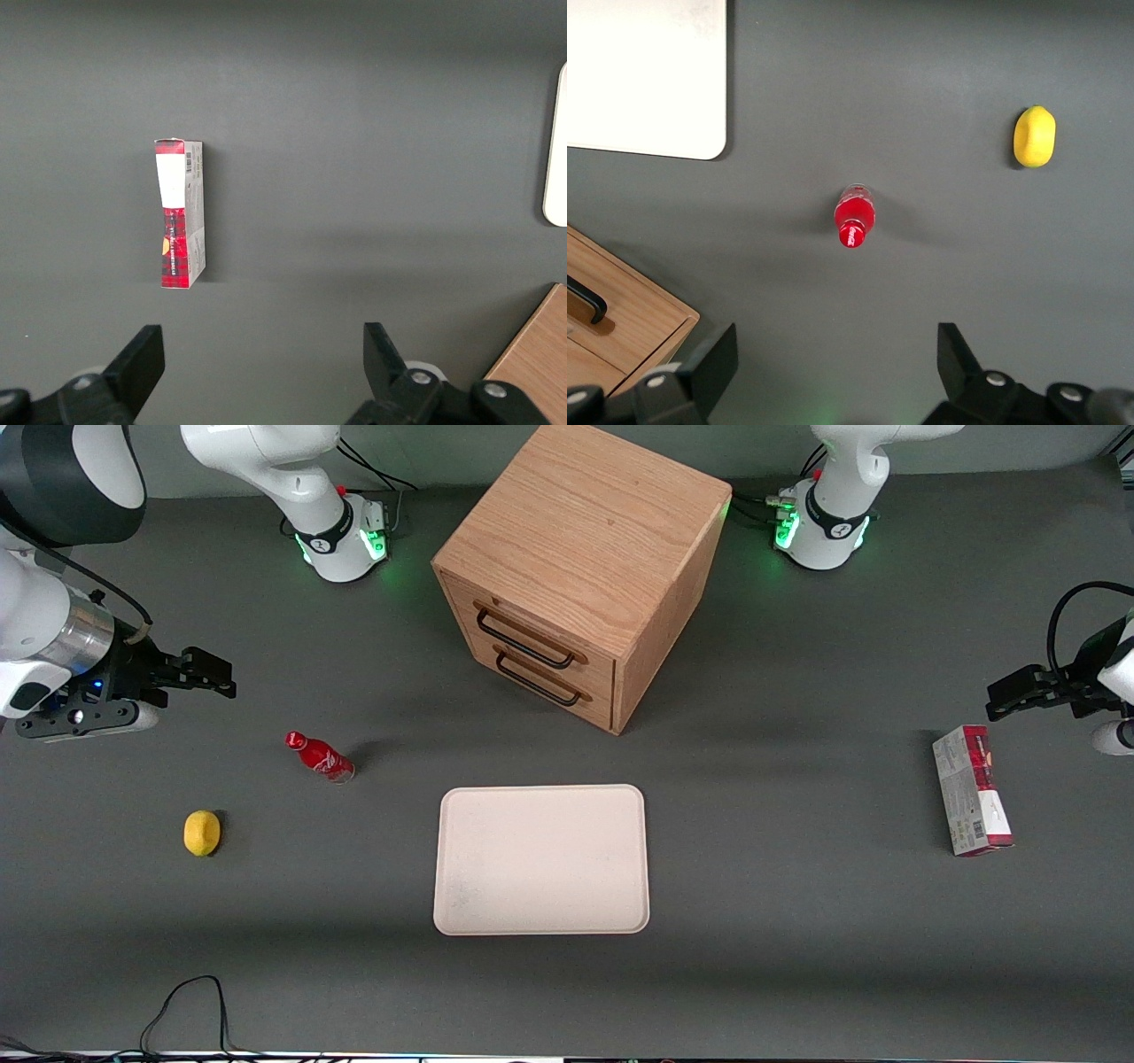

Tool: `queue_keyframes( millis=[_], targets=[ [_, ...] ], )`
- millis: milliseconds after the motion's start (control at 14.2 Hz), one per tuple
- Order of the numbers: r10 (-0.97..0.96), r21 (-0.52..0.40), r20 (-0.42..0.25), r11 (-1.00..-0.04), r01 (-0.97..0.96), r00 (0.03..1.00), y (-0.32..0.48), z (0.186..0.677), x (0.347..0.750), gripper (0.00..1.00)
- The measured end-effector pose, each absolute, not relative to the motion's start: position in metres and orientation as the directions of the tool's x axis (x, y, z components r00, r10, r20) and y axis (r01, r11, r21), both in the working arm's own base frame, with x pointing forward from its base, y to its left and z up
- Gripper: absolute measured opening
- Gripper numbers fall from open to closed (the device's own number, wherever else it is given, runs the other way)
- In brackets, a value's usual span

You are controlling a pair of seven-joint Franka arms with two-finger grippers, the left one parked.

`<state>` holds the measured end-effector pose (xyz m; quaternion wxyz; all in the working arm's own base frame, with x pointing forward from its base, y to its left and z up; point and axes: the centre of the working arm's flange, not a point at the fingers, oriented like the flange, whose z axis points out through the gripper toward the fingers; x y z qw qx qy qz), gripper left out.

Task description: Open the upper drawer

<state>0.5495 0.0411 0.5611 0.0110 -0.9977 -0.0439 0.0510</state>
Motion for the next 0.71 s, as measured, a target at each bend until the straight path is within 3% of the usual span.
queue_keyframes(
  millis=[353, 705],
  targets=[
    [0.093, -0.045, -0.098, -0.995, 0.089, 0.991, 0.048, 0.561, 0.553, 1.0],
    [0.062, -0.075, -0.106, -0.996, 0.055, 0.992, 0.101, 0.549, 0.587, 1.0]
  ],
)
